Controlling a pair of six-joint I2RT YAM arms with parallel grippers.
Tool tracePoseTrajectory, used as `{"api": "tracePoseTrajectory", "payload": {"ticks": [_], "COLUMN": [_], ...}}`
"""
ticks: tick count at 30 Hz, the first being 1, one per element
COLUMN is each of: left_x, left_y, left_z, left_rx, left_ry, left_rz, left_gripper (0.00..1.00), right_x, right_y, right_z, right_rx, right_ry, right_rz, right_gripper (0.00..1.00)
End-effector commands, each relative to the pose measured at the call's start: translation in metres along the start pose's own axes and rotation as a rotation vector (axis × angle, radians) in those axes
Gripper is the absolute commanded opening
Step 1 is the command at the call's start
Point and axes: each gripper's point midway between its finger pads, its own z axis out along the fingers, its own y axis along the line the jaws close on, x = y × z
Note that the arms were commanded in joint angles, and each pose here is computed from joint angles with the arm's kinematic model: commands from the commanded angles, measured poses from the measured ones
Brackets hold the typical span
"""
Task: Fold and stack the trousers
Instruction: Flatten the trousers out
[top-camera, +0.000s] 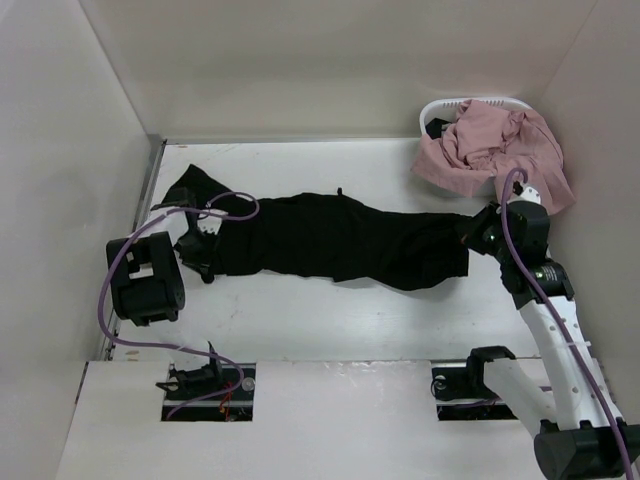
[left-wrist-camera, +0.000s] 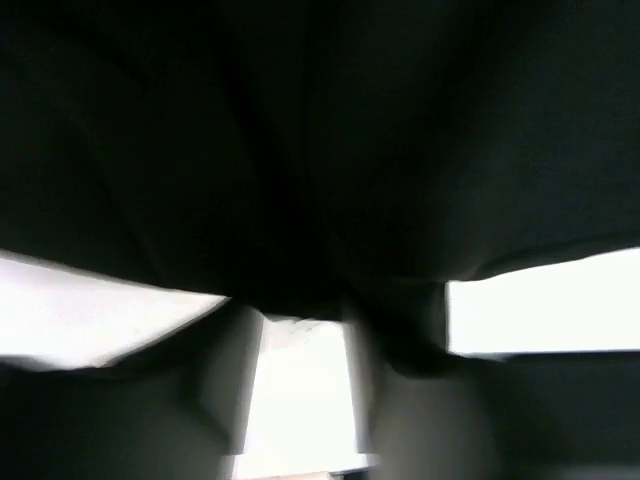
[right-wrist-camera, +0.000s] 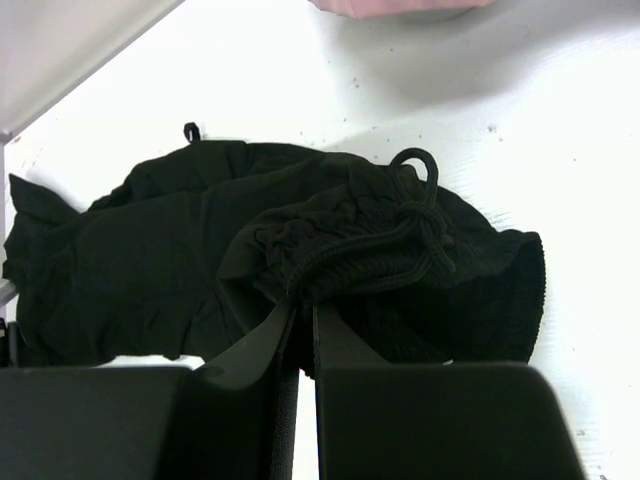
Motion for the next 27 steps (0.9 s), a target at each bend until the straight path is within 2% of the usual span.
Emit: {"api": "tracePoseTrajectory", "payload": {"ticks": [1,2,4,8,12,15,17,21,27], "left_x": [-0.027,-0.036,-0.052,-0.083,-0.084,-0.067,-0.05,-0.017,0.027], "left_y": [0.02,0.026,0.051,0.128,0.191,0.214,0.215,0.194,0.179], "left_z": [0.006,-0.001,-0.025,-0.112,-0.199,-0.235,-0.239,-0.212,-0.182], "left_rx": [-0.076,-0.094,-0.164,-0.381,-0.599,-0.693,-0.719,-0.688,-0.654], "left_ry": [-0.097,-0.133,-0.225,-0.398,-0.433,-0.411,-0.382,-0.304,-0.223], "left_rz": [-0.012,-0.02,-0.031,0.004,0.099,0.153,0.187,0.28,0.299], "left_gripper": [0.15,0.07,0.0,0.0,0.0,0.0,0.01,0.03,0.03], "right_x": [-0.028,-0.029,-0.034,-0.071,-0.14,-0.154,-0.136,-0.077,-0.005], "right_y": [0.012,0.011,0.009,0.03,0.073,0.086,0.075,0.027,-0.024], "right_z": [-0.005,-0.004,-0.001,0.002,-0.024,-0.047,-0.053,-0.047,-0.057], "right_rx": [-0.034,-0.035,-0.033,-0.099,-0.208,-0.263,-0.252,-0.15,-0.036], "right_ry": [-0.098,-0.099,-0.102,-0.12,-0.241,-0.277,-0.252,-0.151,-0.08], "right_rz": [0.012,0.009,0.003,-0.033,-0.086,-0.093,-0.066,0.021,0.138], "right_gripper": [0.07,0.07,0.06,0.05,0.05,0.06,0.06,0.06,0.06]}}
